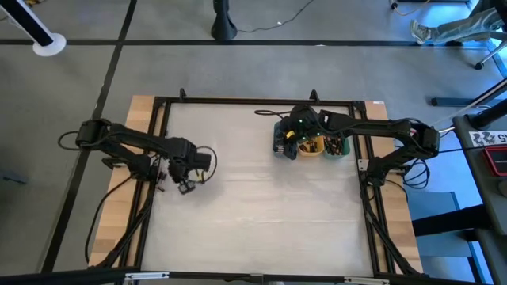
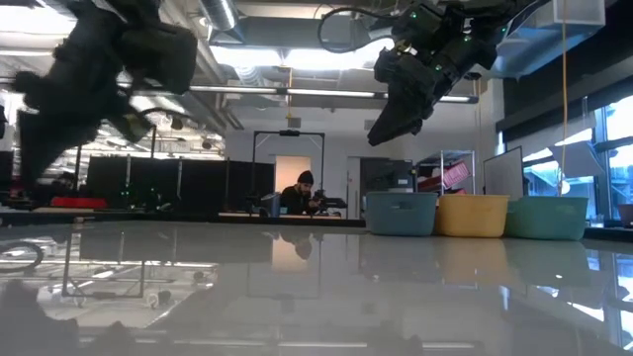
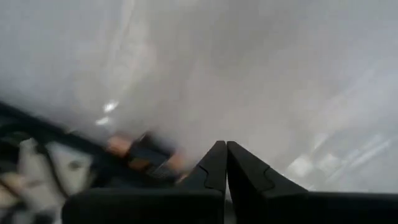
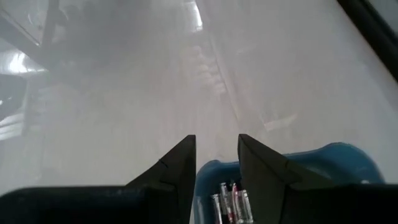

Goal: Sort batteries
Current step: Put the black into the yellow bin

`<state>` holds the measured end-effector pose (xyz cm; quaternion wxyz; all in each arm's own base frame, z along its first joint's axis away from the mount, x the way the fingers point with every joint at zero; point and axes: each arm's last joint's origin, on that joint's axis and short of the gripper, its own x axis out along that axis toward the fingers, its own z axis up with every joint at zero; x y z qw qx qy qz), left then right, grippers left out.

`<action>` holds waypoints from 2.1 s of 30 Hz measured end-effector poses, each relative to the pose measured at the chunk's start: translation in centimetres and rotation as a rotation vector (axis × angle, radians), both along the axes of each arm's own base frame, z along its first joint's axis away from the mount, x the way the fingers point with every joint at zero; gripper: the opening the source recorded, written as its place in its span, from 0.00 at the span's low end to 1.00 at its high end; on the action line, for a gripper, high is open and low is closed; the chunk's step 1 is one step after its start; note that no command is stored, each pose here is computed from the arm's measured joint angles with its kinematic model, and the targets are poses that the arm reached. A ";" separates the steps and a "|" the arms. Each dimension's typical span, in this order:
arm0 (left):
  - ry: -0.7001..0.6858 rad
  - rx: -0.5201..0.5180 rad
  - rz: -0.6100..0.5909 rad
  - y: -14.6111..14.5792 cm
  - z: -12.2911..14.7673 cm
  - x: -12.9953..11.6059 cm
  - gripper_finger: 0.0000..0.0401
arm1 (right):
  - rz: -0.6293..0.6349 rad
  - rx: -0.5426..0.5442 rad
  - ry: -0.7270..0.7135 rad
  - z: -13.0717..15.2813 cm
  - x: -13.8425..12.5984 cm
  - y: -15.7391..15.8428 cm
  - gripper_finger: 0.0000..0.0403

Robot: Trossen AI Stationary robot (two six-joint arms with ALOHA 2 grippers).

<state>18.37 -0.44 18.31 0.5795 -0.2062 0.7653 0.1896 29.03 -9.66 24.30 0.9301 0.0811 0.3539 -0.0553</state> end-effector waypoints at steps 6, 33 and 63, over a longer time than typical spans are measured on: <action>0.244 -0.056 -0.301 -0.1 -1.1 -0.7 0.00 | -0.003 -0.039 -0.051 0.4 0.3 -0.2 0.30; 0.423 -0.156 -0.417 0.4 -4.9 -0.5 0.00 | -0.022 -0.003 -0.058 0.4 0.4 -0.1 0.30; 0.205 -0.138 -0.283 -5.5 -1.9 -1.5 0.00 | 0.032 0.106 -0.276 2.1 1.4 -0.1 0.30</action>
